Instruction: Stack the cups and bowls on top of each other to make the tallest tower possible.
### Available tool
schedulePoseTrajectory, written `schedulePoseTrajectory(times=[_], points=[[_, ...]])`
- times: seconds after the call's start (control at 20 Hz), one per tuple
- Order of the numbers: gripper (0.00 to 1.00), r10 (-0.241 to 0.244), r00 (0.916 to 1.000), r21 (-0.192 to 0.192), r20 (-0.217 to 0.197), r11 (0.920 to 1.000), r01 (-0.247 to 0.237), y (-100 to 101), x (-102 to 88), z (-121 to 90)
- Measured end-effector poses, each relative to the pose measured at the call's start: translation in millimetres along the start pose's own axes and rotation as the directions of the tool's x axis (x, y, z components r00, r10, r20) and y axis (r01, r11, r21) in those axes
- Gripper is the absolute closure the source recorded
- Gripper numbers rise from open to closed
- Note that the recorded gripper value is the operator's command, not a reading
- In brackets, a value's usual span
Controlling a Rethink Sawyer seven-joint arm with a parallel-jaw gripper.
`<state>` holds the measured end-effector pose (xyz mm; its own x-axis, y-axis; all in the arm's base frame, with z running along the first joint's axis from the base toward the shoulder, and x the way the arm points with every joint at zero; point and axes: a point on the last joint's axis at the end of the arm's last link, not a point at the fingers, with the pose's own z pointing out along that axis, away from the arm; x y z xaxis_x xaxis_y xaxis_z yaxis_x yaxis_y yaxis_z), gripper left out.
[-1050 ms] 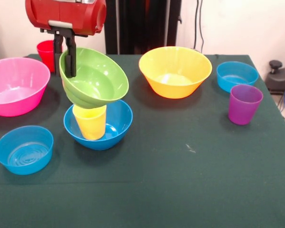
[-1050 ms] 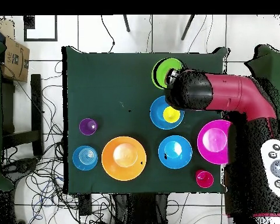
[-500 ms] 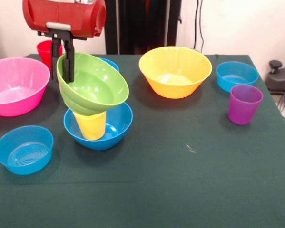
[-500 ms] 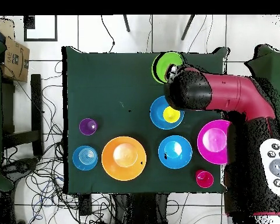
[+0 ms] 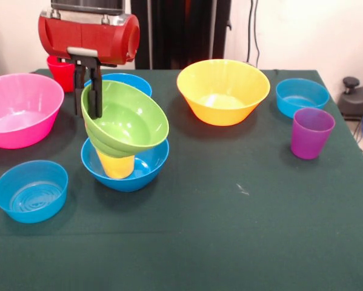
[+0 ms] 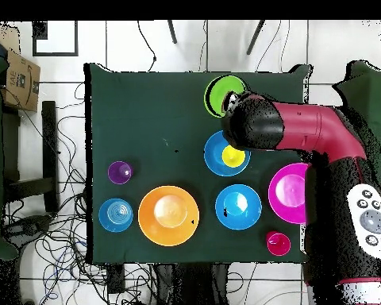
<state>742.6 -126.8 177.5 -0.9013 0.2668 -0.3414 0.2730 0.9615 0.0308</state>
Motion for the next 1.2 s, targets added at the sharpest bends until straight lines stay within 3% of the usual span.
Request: schedulePoseTrajectory(times=[1.2], points=[[1.00, -0.001, 1.0000, 0.003, 0.003, 1.0000, 0.001, -1.2, -0.5, -3.3]])
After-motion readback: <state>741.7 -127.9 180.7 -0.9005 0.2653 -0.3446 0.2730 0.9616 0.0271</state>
